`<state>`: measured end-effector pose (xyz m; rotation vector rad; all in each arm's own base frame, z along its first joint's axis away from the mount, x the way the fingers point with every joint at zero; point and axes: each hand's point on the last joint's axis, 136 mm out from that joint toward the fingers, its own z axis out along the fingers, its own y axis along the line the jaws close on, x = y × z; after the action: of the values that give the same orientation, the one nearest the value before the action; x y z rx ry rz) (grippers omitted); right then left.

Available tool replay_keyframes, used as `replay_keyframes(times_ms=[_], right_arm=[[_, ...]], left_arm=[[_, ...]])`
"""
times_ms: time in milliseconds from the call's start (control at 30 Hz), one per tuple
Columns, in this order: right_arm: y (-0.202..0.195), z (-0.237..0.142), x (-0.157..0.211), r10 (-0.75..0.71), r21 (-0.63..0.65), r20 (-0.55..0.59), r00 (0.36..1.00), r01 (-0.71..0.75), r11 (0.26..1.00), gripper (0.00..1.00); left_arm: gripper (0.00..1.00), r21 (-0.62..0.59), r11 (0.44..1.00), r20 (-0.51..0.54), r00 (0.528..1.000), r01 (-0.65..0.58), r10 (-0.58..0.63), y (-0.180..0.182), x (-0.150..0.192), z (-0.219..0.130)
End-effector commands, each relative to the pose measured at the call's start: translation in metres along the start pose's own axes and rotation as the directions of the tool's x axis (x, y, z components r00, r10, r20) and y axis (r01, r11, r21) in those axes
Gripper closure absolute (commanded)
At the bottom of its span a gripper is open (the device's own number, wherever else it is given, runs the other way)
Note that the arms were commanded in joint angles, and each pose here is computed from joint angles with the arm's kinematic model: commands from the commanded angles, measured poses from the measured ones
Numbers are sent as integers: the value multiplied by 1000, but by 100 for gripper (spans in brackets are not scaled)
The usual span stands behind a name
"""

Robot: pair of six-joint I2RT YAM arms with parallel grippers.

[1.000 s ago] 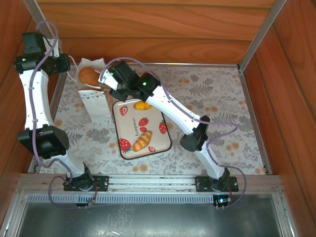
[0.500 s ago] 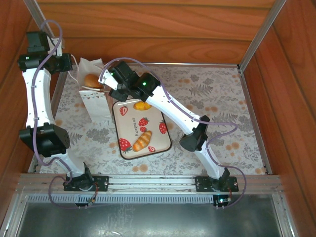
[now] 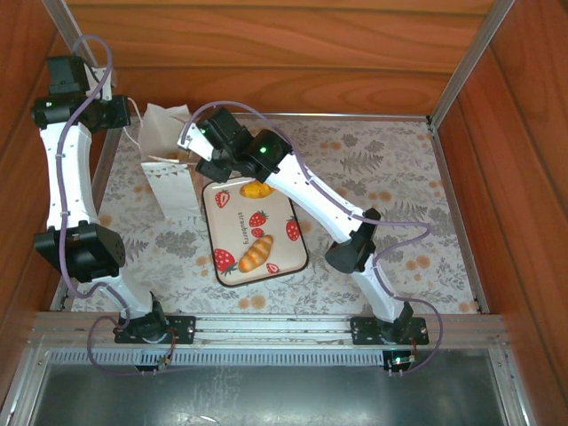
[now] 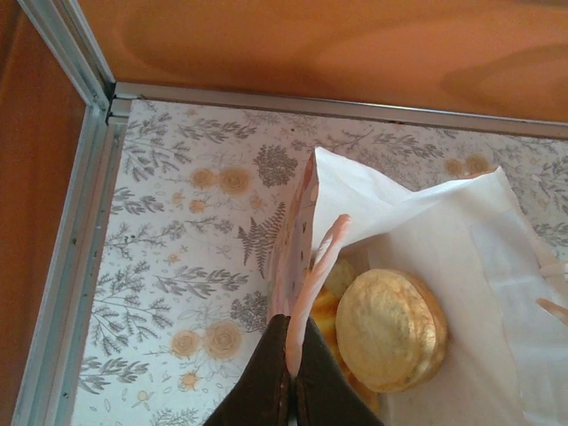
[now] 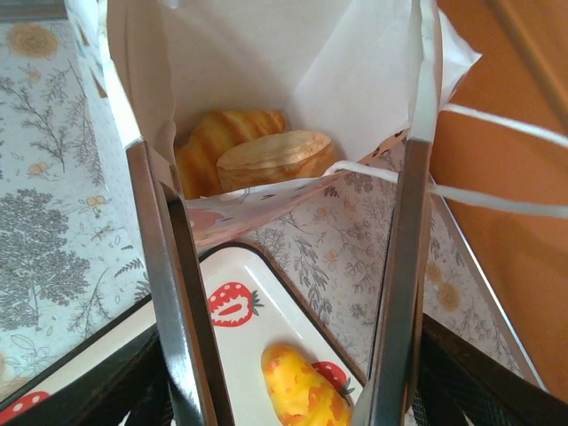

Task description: Place the fake bread into the paper bag

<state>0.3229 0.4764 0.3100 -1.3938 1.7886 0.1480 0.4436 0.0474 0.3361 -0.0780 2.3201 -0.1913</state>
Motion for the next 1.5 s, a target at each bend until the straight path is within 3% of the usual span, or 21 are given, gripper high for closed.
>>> replay_keyframes(times_ms=[0, 367, 700, 1000, 1167, 1300, 1467], right_arm=[[-17, -54, -28, 64, 13, 121, 991, -67, 998, 34], [-26, -126, -26, 208, -13, 191, 959, -209, 978, 37], [-17, -188, 27, 408, -46, 163, 898, -406, 913, 38], [27, -180, 127, 625, -19, -118, 772, -631, 776, 39], [62, -159, 176, 688, 29, -325, 649, -720, 693, 39], [93, -140, 213, 715, 102, -482, 506, -778, 620, 39], [128, -122, 241, 703, 147, -603, 376, -814, 562, 39]], left_arm=[[91, 32, 999, 4, 1000, 5, -5, -8, -3, -4], [50, 1, 999, 54, 997, 53, -53, -10, -3, -35], [40, 4, 992, 166, 978, 124, -123, -20, 10, -78], [28, 76, 967, 362, 896, 245, -255, -26, 46, -110], [28, 102, 954, 356, 885, 282, -299, -29, 86, -111], [26, 112, 947, 323, 890, 301, -321, -31, 125, -102], [24, 118, 949, 272, 910, 292, -314, -32, 162, -86]])
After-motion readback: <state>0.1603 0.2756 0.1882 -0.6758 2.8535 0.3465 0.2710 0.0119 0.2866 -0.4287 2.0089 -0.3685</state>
